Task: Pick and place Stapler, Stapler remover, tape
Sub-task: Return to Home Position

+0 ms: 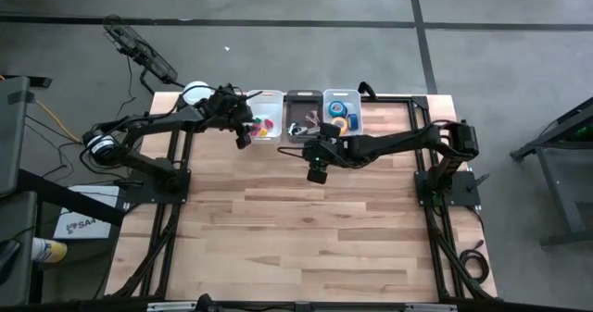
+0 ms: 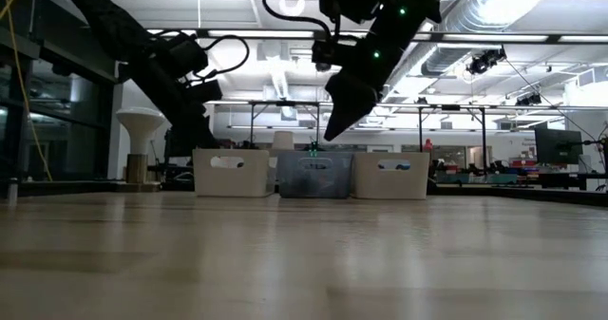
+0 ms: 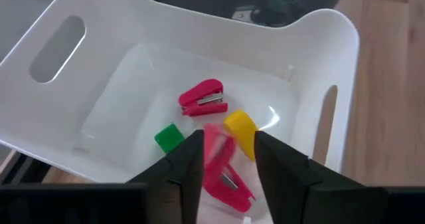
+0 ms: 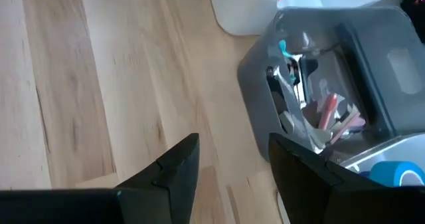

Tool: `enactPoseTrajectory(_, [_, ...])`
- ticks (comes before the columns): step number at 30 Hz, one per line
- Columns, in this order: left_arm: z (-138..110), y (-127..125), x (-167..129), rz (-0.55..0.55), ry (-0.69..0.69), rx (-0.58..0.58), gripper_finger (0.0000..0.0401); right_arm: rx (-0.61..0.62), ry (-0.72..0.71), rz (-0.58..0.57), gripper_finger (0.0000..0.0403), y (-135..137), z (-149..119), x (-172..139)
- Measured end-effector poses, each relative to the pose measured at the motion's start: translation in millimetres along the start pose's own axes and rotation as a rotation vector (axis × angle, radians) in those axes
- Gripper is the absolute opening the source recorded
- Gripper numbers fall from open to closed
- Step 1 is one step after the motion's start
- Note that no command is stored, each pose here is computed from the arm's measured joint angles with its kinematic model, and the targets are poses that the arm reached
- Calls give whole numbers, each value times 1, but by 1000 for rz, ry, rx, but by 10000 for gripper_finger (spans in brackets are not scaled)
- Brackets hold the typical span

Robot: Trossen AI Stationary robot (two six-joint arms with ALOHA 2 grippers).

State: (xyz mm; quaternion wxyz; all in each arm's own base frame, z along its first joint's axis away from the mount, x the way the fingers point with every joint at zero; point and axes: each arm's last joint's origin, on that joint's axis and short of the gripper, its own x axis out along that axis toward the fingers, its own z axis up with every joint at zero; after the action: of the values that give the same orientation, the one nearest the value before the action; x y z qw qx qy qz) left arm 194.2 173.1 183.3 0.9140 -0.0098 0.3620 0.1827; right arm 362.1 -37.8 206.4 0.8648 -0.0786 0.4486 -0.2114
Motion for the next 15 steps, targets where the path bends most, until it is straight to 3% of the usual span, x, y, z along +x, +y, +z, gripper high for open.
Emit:
enactPoseTrajectory(8, [2,-1,-3,-34,-29,56,179,-1,5,1,172,0,-1,0])
enactPoseTrajectory(15, [10,-6,-25,-101,-107,62,186,-46,11,1,172,0,-1,0])
